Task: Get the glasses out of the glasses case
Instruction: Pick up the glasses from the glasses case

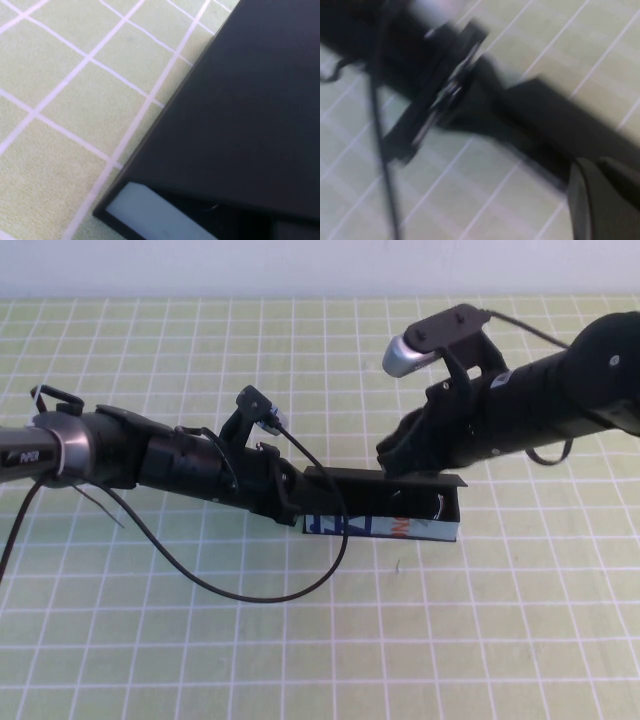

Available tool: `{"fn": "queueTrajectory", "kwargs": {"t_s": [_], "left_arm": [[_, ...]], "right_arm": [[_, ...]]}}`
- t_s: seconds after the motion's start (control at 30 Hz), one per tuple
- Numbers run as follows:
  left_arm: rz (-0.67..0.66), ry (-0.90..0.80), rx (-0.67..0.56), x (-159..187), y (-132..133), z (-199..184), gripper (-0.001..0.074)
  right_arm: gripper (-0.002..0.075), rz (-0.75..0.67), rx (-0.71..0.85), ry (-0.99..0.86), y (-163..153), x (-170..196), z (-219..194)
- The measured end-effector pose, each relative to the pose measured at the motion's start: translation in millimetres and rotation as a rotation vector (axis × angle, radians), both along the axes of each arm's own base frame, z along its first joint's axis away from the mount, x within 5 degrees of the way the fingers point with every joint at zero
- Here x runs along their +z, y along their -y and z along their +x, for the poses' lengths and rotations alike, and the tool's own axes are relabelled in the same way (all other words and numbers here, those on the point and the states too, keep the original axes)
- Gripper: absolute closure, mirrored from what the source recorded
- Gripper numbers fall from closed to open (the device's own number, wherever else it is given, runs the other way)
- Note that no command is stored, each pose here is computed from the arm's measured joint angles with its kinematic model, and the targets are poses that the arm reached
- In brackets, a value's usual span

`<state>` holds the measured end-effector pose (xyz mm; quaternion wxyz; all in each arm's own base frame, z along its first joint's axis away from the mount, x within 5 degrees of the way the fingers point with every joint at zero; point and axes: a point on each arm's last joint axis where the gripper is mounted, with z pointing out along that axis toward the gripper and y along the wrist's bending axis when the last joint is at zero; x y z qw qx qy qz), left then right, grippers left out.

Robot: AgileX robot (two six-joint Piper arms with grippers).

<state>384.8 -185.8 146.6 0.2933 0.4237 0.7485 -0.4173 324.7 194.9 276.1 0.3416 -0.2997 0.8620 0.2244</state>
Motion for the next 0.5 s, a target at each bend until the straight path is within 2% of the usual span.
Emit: {"fn": "queueTrajectory", "kwargs": {"t_s": [0.17, 0.3, 0.5], "left_arm": [[0.002, -0.005, 0.006, 0, 0, 0, 0.0739], [0.005, -0.005, 0.009, 0, 1, 0, 0.0739], [0.006, -0.007, 0.012, -1, 1, 0, 0.0739]], "right_arm": [[0.0741, -0.037, -0.024, -0.230, 0, -11, -18], [0.0741, -0.118, -0.075, -0.291, 2, -26, -26], [0.0742, -0.133, -0.162, -0.304, 6, -38, -23]]}}
